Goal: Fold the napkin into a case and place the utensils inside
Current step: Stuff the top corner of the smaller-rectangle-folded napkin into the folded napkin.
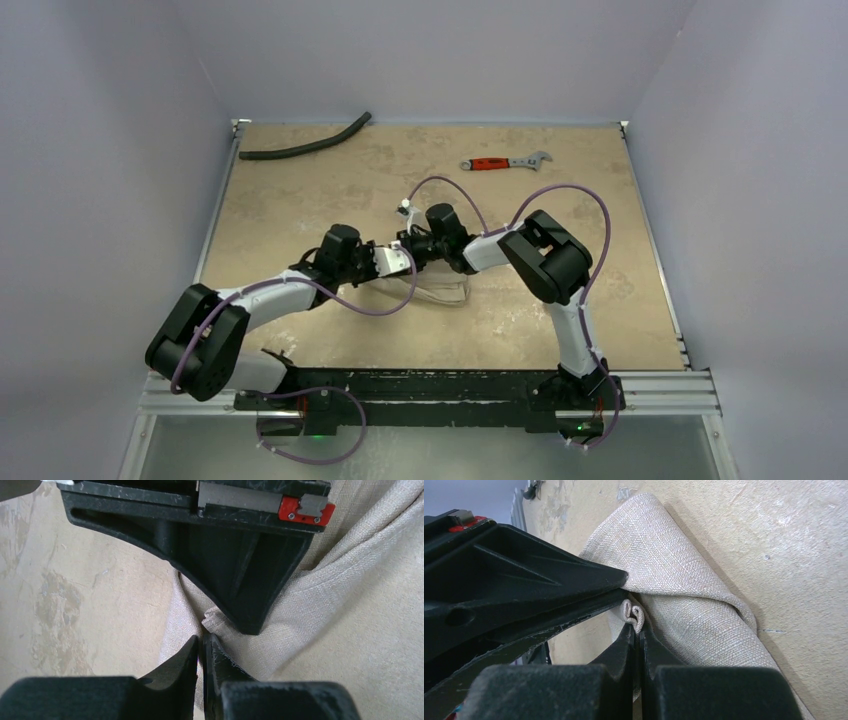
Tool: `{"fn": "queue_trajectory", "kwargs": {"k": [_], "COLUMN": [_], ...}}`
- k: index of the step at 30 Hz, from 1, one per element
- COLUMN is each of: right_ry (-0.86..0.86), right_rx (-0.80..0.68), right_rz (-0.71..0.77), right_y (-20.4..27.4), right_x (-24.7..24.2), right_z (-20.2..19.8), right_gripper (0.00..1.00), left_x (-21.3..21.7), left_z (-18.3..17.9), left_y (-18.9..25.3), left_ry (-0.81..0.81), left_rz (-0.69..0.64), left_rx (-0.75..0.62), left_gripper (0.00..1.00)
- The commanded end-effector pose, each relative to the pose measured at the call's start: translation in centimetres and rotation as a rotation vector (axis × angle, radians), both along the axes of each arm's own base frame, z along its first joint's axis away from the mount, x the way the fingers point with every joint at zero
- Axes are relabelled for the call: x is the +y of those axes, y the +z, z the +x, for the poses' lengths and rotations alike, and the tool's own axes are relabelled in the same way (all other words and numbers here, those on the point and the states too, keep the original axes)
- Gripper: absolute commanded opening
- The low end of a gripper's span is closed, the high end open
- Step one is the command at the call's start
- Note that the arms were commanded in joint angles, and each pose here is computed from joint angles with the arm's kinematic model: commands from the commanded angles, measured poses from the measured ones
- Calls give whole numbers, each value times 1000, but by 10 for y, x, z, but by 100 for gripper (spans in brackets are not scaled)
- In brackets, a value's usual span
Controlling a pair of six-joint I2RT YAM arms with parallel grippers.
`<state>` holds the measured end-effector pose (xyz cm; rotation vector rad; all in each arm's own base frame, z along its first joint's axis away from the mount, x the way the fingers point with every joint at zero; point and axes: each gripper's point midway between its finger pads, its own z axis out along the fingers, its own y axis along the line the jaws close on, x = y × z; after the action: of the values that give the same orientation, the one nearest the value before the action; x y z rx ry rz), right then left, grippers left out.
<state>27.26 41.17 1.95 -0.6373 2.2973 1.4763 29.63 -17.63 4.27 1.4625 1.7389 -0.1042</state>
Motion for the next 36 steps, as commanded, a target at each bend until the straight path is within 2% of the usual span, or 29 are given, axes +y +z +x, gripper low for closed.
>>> {"fn": "queue_trajectory", "kwargs": {"k": [1, 2, 5, 7, 11, 15, 19, 26, 28, 36], "right_ry": [35, 43, 56, 63, 72, 72, 67, 65, 65, 66], "right_rx": [187, 191, 198, 209, 237, 242, 238, 246, 247, 244], "right_rz": [-179, -171, -161, -165, -170, -174, -172, -155, -146, -127], "right_y": [-66, -65, -63, -66, -73, -74, -74, -72, -71, -67], "right_x": [-33, -32, -31, -32, -35, -36, -36, -36, -35, -33], "right_z": [-45, -46, -48, -50, -56, -57, -56, -58, -58, -58], "right_gripper": [0, 0, 0, 0, 0, 0, 0, 0, 0, 0], "left_x": [-3, -3, -3, -4, -10, -26, -35, -10, -10, -10], "left_z": [8, 9, 9, 14, 15, -3, -25, -9, 1, 7], "left_y": [10, 12, 14, 24, 53, 73, 61, 24, 27, 17], "left_ry": [-6, -1, 15, 43, 65, 7, -98, -78, -67, -62], "left_rz": [4, -1, -11, -27, -77, -159, -169, -3, 2, 14], "left_rx": [-76, -77, -71, -71, -40, 50, 115, -6, -57, -84], "left_gripper": [9, 11, 26, 30, 31, 31, 31, 33, 33, 37]}}
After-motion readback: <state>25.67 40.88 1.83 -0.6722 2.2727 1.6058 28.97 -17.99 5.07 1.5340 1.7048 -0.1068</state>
